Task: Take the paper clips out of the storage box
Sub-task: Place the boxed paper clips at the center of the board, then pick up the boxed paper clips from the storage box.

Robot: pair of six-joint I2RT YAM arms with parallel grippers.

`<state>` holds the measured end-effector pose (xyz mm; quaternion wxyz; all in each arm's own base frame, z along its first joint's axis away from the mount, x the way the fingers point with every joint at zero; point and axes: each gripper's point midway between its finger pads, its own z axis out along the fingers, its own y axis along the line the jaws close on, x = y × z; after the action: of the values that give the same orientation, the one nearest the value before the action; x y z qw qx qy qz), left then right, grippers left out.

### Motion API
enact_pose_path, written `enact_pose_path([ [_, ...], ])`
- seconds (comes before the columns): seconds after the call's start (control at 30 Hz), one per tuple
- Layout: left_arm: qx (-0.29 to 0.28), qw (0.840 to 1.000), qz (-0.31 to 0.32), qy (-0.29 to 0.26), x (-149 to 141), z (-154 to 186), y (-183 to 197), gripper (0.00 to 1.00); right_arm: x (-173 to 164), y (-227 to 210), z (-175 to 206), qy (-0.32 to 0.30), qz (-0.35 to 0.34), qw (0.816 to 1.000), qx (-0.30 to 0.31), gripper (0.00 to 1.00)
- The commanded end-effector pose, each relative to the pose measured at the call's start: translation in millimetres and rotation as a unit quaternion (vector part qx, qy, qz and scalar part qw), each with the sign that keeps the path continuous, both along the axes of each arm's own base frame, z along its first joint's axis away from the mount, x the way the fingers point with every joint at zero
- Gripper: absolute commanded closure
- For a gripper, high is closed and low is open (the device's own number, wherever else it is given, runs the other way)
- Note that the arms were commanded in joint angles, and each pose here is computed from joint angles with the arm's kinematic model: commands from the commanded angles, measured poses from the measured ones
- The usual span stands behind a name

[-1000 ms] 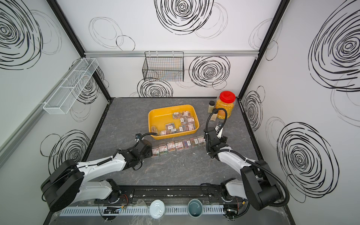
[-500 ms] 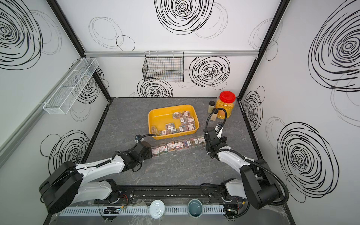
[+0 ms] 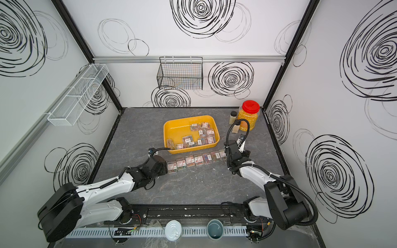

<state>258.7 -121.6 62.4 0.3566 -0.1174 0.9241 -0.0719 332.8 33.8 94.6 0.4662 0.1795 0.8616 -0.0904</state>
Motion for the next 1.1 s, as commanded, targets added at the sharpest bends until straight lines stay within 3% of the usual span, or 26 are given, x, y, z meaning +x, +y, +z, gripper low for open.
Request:
enact_pose_path([
  [0.0,0.044,0.997,0.039,-0.041,11,41,31,0.31,3,0,9,-0.012,-0.006,1.000,-0.006,0.10],
  [0.13,0.100,0.984,0.110,-0.093,18,89,77,0.26,4,1,7,-0.008,-0.007,1.000,-0.012,0.10],
  [0.27,0.179,0.948,0.218,-0.144,13,121,126,0.21,5,3,8,-0.006,-0.008,1.000,-0.020,0.10],
  [0.33,0.203,0.935,0.251,-0.147,8,117,141,0.16,5,5,8,-0.006,-0.008,1.000,-0.024,0.10],
  [0.47,0.195,0.946,0.228,-0.126,21,105,132,0.21,6,7,9,-0.005,-0.002,1.000,-0.024,0.09],
  [0.67,0.168,0.958,0.195,-0.123,23,99,122,0.22,15,18,20,-0.011,0.039,0.998,0.044,0.12],
  [0.83,0.147,0.957,0.206,-0.143,15,103,128,0.18,23,56,54,-0.042,0.106,0.990,0.082,0.17],
  [1.07,0.139,0.959,0.200,-0.144,14,102,126,0.18,37,114,75,-0.036,0.185,0.980,0.067,0.26],
])
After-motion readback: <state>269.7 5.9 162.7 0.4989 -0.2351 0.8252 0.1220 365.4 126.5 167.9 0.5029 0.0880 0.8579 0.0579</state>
